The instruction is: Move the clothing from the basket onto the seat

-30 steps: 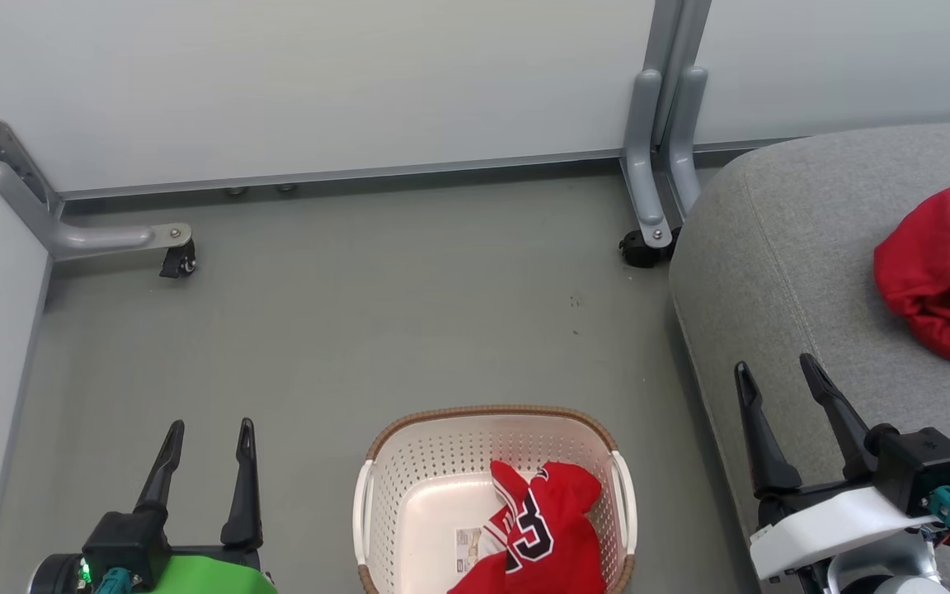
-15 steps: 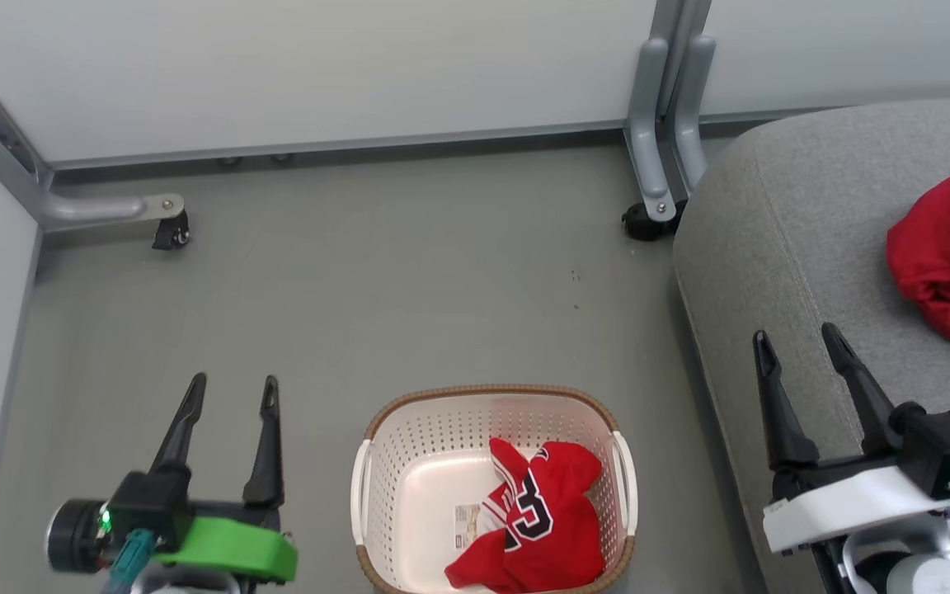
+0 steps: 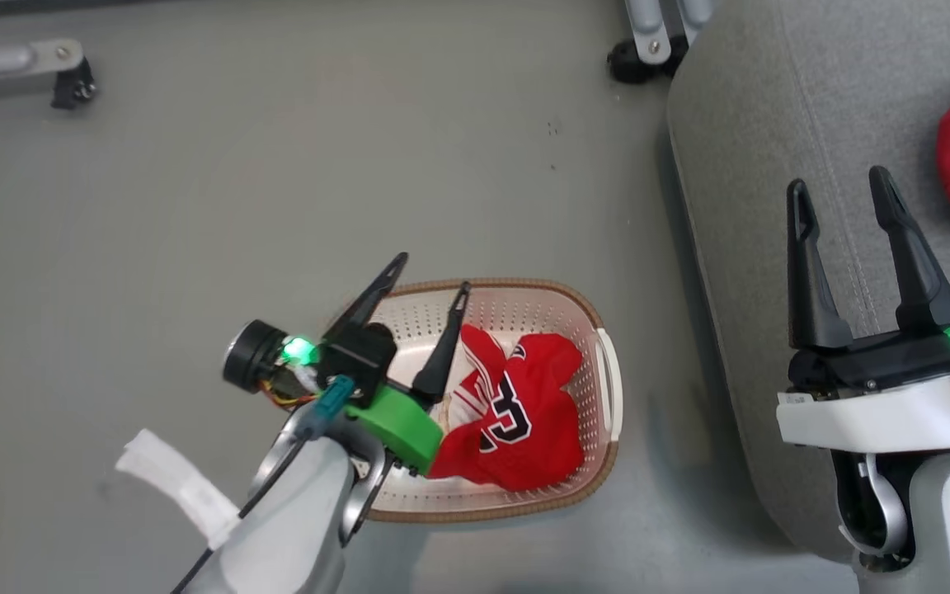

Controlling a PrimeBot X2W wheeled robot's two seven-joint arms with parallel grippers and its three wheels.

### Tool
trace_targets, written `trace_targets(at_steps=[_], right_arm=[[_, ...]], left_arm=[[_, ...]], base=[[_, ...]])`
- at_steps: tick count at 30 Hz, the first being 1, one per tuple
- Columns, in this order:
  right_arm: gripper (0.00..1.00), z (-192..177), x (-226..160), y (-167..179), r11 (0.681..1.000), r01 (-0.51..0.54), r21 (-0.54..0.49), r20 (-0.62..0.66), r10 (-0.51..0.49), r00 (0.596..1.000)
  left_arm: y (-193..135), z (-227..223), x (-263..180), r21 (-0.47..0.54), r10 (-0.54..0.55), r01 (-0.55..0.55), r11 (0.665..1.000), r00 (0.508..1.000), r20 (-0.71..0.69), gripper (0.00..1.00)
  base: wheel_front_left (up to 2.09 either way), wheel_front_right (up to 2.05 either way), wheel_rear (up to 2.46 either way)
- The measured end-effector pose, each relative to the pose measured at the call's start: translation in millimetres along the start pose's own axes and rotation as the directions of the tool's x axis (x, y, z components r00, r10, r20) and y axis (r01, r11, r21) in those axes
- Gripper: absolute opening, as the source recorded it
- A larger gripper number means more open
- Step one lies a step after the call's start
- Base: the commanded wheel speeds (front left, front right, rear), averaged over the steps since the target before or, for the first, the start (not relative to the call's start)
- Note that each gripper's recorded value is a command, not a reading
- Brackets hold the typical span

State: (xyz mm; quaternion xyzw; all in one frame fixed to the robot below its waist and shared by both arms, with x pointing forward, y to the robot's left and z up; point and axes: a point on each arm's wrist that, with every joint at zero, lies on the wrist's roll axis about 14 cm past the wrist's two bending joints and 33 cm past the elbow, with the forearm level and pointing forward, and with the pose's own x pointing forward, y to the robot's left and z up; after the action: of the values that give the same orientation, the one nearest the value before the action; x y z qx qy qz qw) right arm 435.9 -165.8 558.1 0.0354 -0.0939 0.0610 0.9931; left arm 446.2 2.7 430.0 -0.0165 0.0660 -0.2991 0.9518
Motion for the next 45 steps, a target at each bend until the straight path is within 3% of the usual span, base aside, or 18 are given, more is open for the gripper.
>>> trace_targets(at_steps=[6,14,20,28,33,45], right_arm=[[1.0,-33,17,-13,1.0,0.026,0.004,-0.032,-0.025,0.999],[1.0,-87,24,-32,0.997,0.07,0.021,-0.102,-0.067,0.992],[1.0,-128,20,-44,0.995,0.102,0.023,-0.174,-0.096,0.98],[1.0,-167,6,-58,0.991,0.135,-0.003,-0.267,-0.131,0.955],[1.0,-176,0,-63,0.989,0.148,-0.016,-0.294,-0.146,0.944],[1.0,-191,-13,-74,0.983,0.179,-0.03,-0.352,-0.178,0.919]], left_arm=[[-42,-77,26,-0.046,-0.194,0.188,0.981,0.959,-0.205,1.0],[-84,-173,28,-0.206,-0.376,0.316,0.926,0.818,-0.436,1.0],[-89,-238,23,-0.293,-0.418,0.3,0.908,0.715,-0.56,1.0],[-74,-303,27,-0.335,-0.37,0.18,0.925,0.631,-0.682,1.0],[-71,-325,32,-0.356,-0.357,0.124,0.926,0.592,-0.723,1.0],[-100,-353,26,-0.434,-0.453,0.157,0.887,0.474,-0.755,1.0]], base=[[0.0,0.0,0.0],[0.0,0.0,0.0],[0.0,0.0,0.0],[0.0,0.0,0.0],[0.0,0.0,0.0],[0.0,0.0,0.0]])
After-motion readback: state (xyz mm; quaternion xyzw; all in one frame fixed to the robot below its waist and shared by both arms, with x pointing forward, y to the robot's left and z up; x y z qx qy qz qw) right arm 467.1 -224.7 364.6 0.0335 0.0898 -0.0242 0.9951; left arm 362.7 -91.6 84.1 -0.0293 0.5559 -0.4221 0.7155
